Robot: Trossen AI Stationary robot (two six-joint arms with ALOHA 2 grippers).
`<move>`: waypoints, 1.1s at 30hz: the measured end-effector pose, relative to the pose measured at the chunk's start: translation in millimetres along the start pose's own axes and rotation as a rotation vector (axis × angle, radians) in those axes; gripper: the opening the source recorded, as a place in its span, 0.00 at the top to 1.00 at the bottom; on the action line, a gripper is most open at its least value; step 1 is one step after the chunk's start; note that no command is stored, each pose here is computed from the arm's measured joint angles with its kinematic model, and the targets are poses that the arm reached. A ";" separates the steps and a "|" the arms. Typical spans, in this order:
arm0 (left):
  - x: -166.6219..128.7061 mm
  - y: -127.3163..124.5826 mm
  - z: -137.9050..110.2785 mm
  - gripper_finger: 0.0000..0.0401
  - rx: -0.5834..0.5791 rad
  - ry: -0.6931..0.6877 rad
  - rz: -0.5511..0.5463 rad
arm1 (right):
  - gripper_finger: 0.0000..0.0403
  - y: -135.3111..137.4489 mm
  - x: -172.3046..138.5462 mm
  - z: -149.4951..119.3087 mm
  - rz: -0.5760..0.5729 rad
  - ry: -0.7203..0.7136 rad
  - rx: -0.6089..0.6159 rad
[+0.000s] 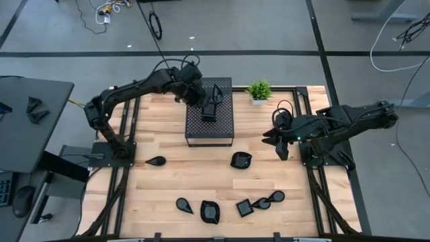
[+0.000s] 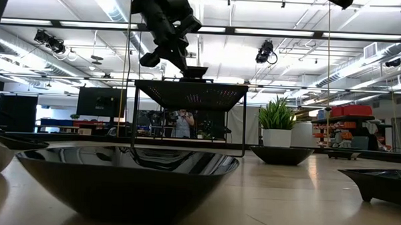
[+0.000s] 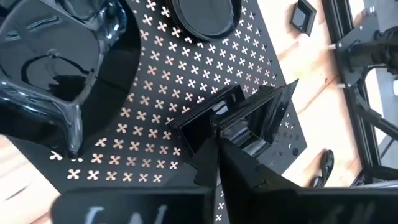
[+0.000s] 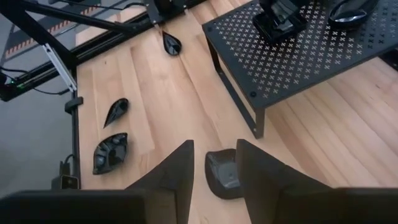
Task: Pick & Place Mini shaped plates
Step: Stack the square plate on top of the square plates on the shelf, then stack the drop shaped plate on top of the drop shaped plates on the shelf
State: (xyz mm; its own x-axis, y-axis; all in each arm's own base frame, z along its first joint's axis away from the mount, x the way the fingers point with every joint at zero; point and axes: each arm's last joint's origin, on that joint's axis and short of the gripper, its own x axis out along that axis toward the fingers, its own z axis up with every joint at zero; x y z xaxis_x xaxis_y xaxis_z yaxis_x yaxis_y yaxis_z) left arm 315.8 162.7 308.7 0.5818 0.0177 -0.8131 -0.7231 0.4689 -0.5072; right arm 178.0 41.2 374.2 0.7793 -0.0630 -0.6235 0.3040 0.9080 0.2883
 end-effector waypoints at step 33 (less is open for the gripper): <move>-28.1 -52.0 -32.6 0.80 0.257 -0.043 0.096 | 0.70 -0.8 1.1 0.5 -0.041 -0.019 -0.109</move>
State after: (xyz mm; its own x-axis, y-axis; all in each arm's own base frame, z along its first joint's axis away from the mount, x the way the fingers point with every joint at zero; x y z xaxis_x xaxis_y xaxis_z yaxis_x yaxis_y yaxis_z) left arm 324.9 109.1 348.6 0.5347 0.1078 -0.8381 -0.6606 0.6719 -0.3350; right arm 178.9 40.1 373.7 0.7776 -0.1081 -0.6194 0.2755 0.9441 0.1810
